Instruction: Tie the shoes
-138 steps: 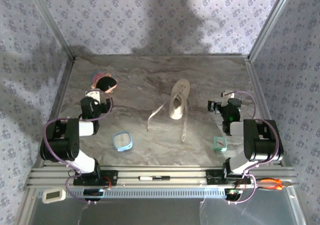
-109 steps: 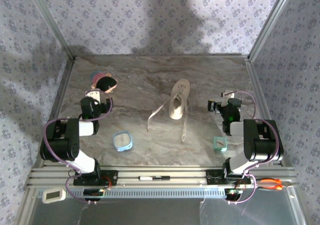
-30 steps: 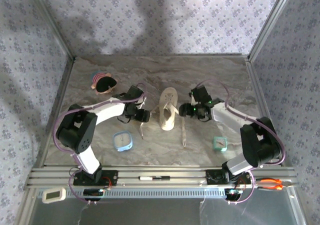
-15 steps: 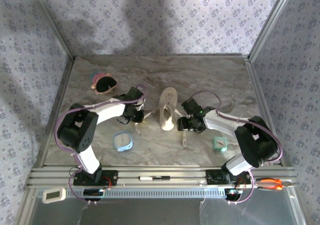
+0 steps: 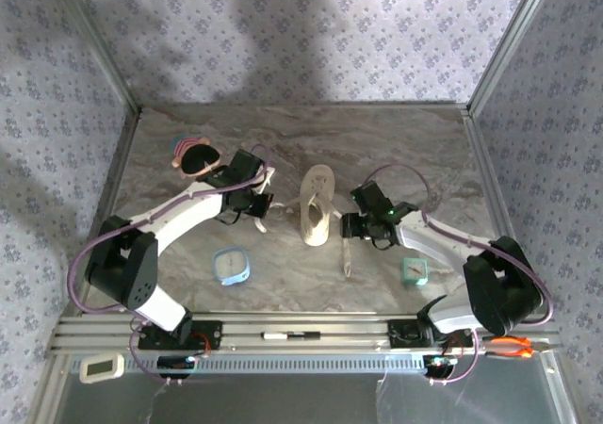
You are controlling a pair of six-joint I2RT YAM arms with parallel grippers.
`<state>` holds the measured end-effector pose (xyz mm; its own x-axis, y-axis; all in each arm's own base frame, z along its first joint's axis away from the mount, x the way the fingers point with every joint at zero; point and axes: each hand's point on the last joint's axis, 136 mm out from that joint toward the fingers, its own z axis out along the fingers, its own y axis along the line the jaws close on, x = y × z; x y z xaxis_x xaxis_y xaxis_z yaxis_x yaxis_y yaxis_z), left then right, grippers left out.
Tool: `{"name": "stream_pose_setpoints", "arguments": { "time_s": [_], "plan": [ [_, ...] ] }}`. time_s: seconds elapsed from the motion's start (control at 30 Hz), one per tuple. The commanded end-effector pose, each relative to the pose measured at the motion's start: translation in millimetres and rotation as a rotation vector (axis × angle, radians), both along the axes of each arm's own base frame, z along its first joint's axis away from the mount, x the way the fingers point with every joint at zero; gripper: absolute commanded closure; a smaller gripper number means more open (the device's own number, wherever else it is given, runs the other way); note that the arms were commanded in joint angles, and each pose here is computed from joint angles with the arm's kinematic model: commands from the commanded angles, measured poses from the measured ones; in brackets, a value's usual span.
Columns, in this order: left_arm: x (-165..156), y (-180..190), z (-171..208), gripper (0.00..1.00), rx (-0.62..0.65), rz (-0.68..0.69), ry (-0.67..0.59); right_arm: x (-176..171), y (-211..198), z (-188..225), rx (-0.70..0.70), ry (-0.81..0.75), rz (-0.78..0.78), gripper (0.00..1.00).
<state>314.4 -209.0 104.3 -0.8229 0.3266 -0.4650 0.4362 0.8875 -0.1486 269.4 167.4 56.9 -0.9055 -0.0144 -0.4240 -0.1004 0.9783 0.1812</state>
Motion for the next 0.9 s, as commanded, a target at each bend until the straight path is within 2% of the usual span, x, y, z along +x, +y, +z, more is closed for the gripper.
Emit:
{"name": "stream_pose_setpoints", "arguments": {
  "time_s": [0.0,0.17,0.3,0.37,0.43,0.53,0.73,0.87],
  "plan": [
    [-2.4,-7.5,30.9,1.0,-0.038,-0.035,-0.039,-12.3,2.9,-16.2,0.002,0.056,-0.003,0.33],
    [3.1,-16.7,68.8,1.0,-0.103,-0.046,-0.12,-16.5,6.1,-30.5,-0.011,0.083,0.005,0.35],
    [2.3,-31.6,99.7,1.0,-0.17,-0.079,-0.185,-20.8,5.9,-49.2,-0.026,0.12,-0.001,0.43],
    [2.1,-38.3,115.0,1.0,-0.192,-0.095,-0.219,-22.8,5.6,-57.5,-0.039,0.14,-0.002,0.54],
    [4.3,-44.0,130.6,1.0,-0.216,-0.101,-0.254,-23.6,3.3,-62.2,-0.056,0.146,-0.008,0.77],
    [10.1,-55.3,149.5,1.0,-0.259,-0.115,-0.291,-20.5,-0.8,-55.6,-0.07,0.114,-0.014,0.98],
    [27.0,-95.3,178.6,1.0,-0.344,-0.168,-0.302,-9.3,-11.5,-10.4,-0.03,-0.017,-0.042,1.0],
    [33.4,-131.8,187.2,1.0,-0.383,-0.233,-0.315,-7.1,-23.9,10.1,0.065,-0.046,-0.1,1.0]
  ]
}}
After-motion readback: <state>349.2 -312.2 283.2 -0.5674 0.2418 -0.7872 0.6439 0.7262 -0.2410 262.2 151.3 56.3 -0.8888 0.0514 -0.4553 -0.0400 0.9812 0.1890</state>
